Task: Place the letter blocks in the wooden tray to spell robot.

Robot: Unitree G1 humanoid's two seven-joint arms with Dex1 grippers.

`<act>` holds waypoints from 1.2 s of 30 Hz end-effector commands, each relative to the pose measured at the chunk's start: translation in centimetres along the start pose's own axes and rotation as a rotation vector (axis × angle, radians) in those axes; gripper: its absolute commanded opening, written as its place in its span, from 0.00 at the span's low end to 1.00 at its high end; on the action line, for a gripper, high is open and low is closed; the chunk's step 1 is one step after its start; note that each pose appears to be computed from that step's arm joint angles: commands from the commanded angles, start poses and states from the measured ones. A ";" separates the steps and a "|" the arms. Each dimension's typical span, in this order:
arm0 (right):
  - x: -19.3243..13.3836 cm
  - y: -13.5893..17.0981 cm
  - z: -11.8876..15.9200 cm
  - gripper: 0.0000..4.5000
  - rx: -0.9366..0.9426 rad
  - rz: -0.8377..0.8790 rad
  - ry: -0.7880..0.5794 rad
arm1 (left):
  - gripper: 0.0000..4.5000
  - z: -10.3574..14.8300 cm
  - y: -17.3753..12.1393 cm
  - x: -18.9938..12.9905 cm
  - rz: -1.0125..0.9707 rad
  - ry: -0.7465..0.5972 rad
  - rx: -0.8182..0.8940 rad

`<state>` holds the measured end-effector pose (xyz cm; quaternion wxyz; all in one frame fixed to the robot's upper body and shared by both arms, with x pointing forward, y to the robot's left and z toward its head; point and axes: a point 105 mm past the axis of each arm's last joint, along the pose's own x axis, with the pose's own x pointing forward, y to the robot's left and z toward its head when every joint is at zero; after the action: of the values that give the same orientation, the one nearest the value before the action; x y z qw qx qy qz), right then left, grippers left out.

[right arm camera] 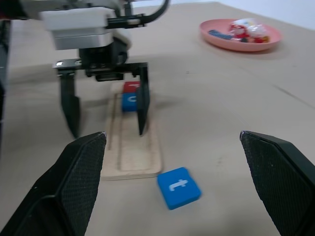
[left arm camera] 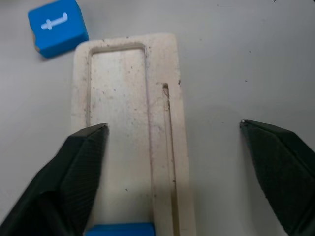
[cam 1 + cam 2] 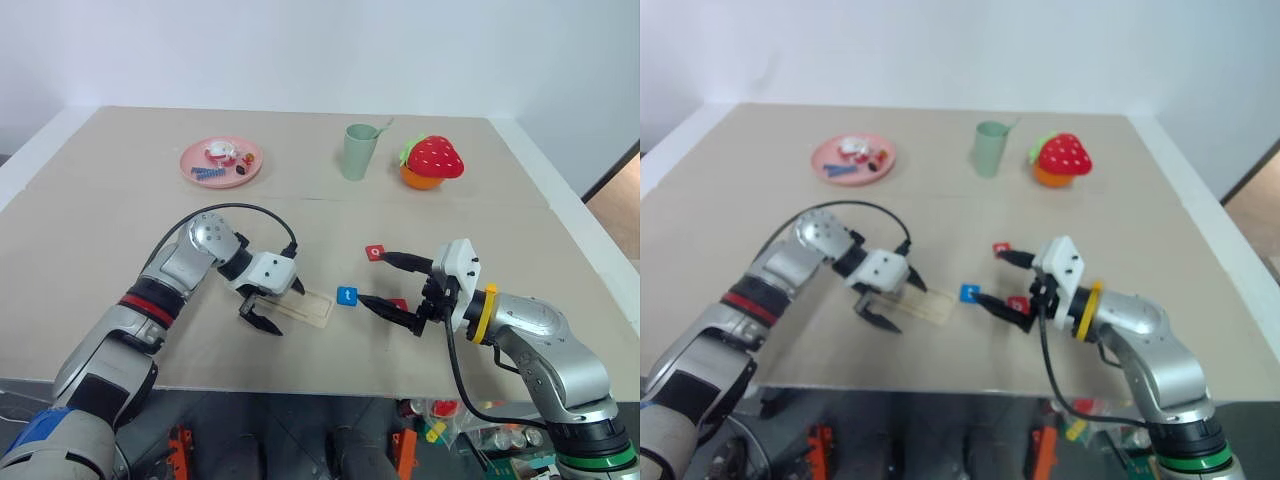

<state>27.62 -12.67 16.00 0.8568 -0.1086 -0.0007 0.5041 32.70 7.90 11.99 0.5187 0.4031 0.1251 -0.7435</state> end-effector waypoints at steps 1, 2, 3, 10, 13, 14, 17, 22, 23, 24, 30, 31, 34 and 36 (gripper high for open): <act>0.1 1.4 1.2 1.00 -0.026 0.106 -0.017 | 0.98 1.9 1.0 -2.5 0.080 -0.080 -0.034; 0.2 1.5 1.2 1.00 -0.029 0.121 -0.013 | 0.98 2.1 1.1 -3.0 0.096 -0.105 -0.059; 0.2 1.6 1.2 1.00 -0.035 0.131 -0.011 | 0.98 2.3 1.1 -3.5 0.117 -0.131 -0.089; 0.0 -0.7 1.6 1.00 -0.097 0.017 -0.022 | 0.98 3.5 0.6 -7.9 0.463 -0.417 -0.264; 0.2 -2.1 0.6 1.00 -0.094 -0.030 0.017 | 0.98 3.0 -2.5 -7.1 0.631 -0.502 -0.316; 0.3 -2.4 0.4 1.00 -0.088 -0.031 0.024 | 0.98 2.9 -3.9 -6.4 0.652 -0.514 -0.353; 0.5 -3.0 0.0 1.00 -0.081 -0.029 0.039 | 0.98 2.8 -6.4 -4.6 0.681 -0.522 -0.436; 1.0 -6.9 -0.4 1.00 -0.070 -0.118 0.079 | 0.98 3.7 -8.2 -3.2 0.738 -0.566 -0.541; 1.0 -7.4 -0.4 1.00 -0.074 -0.119 0.083 | 0.98 3.8 -8.2 -3.2 0.743 -0.568 -0.542; 0.8 -7.5 -0.3 1.00 -0.080 -0.107 0.085 | 0.98 3.9 -8.2 -3.2 0.742 -0.569 -0.543; -1.2 -6.0 -2.1 1.00 -0.096 0.017 0.170 | 0.98 4.7 -9.4 -2.2 0.646 -0.544 -0.511; -1.5 -5.7 -2.3 1.00 -0.102 0.039 0.184 | 0.98 4.9 -9.4 -2.1 0.636 -0.547 -0.509; -1.8 -5.0 -3.2 1.00 -0.104 0.087 0.217 | 0.98 5.4 -9.6 -1.6 0.595 -0.550 -0.494; -1.9 -4.6 -3.7 1.00 -0.112 0.119 0.237 | 0.98 5.5 -9.7 -1.5 0.576 -0.553 -0.490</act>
<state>31.42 -17.41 13.14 0.8258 -0.1954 0.0862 0.5219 22.53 10.31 13.33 0.8110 0.0623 0.0600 -0.5786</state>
